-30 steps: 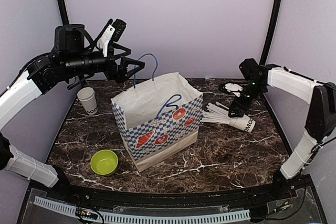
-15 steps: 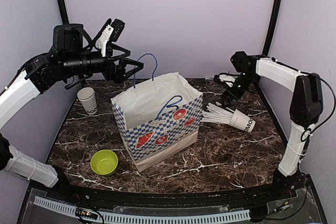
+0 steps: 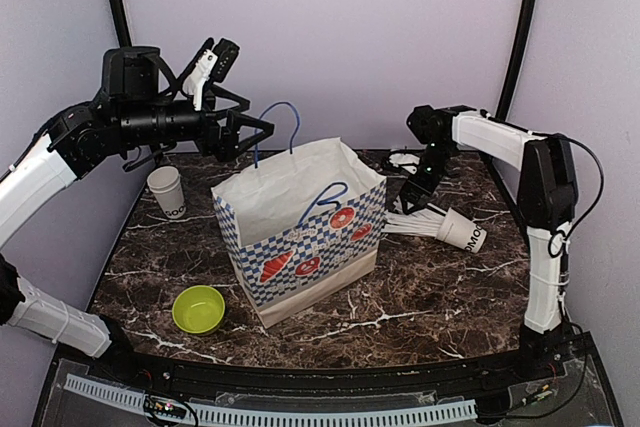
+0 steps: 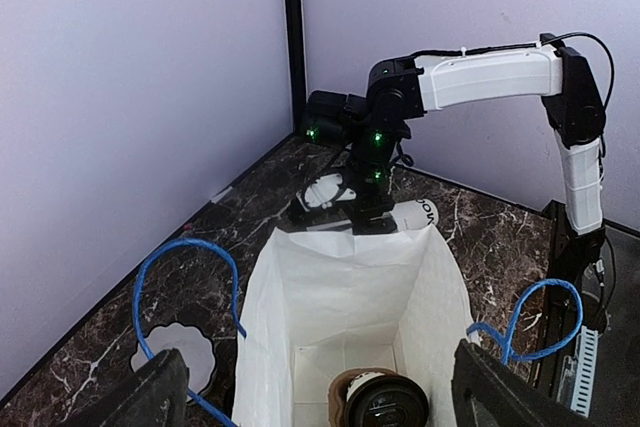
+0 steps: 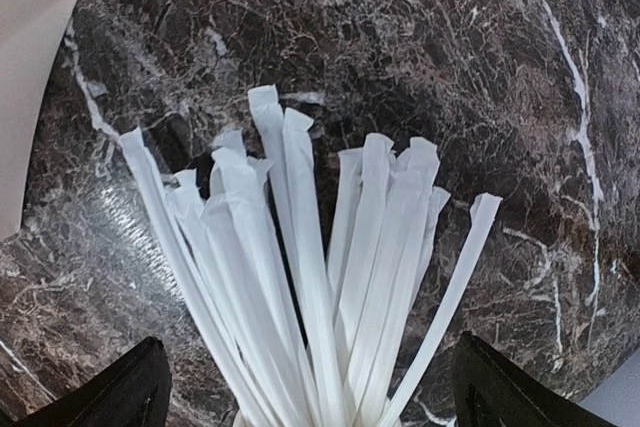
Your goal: Pack the takeout coffee
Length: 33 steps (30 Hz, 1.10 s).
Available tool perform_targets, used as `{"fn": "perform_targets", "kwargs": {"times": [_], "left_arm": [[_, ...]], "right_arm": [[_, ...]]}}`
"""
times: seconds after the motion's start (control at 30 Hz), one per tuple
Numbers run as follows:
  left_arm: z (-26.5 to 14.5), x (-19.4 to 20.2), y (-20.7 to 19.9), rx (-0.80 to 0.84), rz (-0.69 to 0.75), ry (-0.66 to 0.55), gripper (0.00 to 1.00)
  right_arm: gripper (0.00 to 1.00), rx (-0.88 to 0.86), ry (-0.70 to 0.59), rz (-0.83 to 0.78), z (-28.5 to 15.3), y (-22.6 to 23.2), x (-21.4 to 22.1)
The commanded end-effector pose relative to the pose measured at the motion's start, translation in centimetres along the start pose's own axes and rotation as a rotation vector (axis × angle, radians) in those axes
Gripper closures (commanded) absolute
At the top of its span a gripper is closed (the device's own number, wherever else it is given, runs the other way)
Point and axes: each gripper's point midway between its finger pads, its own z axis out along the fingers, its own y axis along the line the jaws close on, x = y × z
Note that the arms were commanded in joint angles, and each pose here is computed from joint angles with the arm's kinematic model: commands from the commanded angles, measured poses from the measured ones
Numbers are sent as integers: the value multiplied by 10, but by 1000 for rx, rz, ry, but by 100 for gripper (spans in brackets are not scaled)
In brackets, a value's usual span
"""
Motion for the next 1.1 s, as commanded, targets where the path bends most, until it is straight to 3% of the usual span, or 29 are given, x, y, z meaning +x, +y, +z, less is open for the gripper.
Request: {"fn": "perform_targets", "kwargs": {"times": [0.0,0.27,0.37,0.5,0.73,1.07], "left_arm": [[-9,-6,-3,9,3,-11,6],[-7,-3,1,-12,9,1,6],[-6,0,1,-10,15,10,6],[-8,-1,-3,12,23,10,7],[-13,1,-14,62,-4,-11,10],[-13,8,-16,68,2,-5,10]], "right_arm": [[1,4,43,-21,2,-5,-4],[5,65,-28,1,-32,-11,-6],[9,-46,-65,-158,-58,19,3],[17,-209,-14,-427,-77,58,34],[32,-140,187,-586,-54,47,54],[34,-168,224,-566,-27,45,44]]}}
